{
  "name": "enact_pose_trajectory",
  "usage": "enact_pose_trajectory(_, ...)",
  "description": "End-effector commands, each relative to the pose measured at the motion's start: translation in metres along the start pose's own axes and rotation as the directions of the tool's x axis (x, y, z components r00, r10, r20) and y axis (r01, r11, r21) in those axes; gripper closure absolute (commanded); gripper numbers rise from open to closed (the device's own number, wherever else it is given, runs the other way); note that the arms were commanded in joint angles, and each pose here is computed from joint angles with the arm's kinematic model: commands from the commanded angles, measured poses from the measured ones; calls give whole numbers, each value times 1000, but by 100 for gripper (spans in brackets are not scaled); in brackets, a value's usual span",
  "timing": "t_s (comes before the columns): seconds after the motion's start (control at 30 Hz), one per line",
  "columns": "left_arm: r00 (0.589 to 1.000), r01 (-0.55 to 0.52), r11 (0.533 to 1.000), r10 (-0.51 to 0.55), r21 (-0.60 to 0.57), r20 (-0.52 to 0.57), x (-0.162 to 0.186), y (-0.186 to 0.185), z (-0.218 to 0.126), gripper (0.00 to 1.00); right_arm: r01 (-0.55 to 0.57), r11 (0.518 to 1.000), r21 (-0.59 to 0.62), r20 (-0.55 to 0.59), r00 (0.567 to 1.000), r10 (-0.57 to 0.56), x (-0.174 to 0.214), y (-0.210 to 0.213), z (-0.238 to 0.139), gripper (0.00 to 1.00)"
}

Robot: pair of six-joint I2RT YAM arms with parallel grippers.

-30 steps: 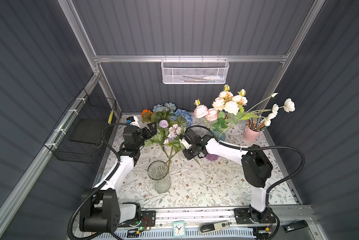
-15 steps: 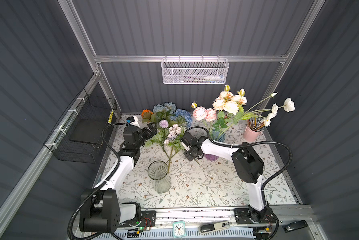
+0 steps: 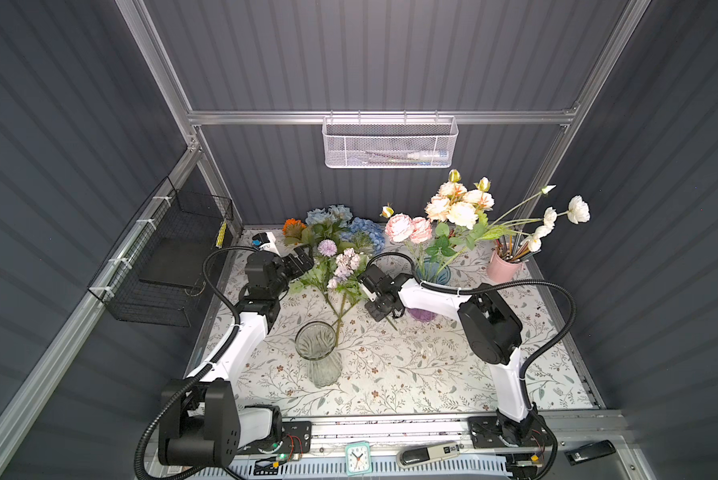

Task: Arrange the flowers into the vase
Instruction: 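Lift the lilac-white flowers out of the pile with the right gripper, then carry the flowers above the vase with the right gripper while the left moves beside it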

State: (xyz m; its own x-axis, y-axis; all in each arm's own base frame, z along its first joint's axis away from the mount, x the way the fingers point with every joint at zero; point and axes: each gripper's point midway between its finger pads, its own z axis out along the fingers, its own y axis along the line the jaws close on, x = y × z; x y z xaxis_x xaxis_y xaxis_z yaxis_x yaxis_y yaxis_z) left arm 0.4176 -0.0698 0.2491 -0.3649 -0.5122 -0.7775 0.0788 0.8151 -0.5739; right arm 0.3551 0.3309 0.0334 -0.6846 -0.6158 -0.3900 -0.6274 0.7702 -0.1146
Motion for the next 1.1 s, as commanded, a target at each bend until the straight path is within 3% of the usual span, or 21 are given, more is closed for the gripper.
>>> enact_pose_trajectory(0.0,999,-29,1000,28,5,30,-12,-5,-7,0,-13,999,-43,74,997,16,-16,2,-30,100)
enact_pose_trajectory(0.2,995,-18,999,23,-49,95,-22,2,-20,0,-28,987,-160,226,972,64,-44,11,-100,100)
enact_pose_trajectory(0.47,983,7,998,3,-57,183,-40,-2,-39,0,27,965,-262,452,887,98,-82,15,-195,100)
enact_pose_trajectory(0.7,984,-28,999,22,30,178,-46,-23,-39,0,100,958,-269,615,784,91,-104,11,-269,100)
enact_pose_trajectory(0.8,987,-63,992,46,109,151,-44,-39,-36,0,128,958,-258,700,708,94,-112,7,-305,100)
enact_pose_trajectory(1.07,990,-140,929,127,343,61,-26,-90,-28,0,191,954,-229,825,559,86,-98,0,-367,100)
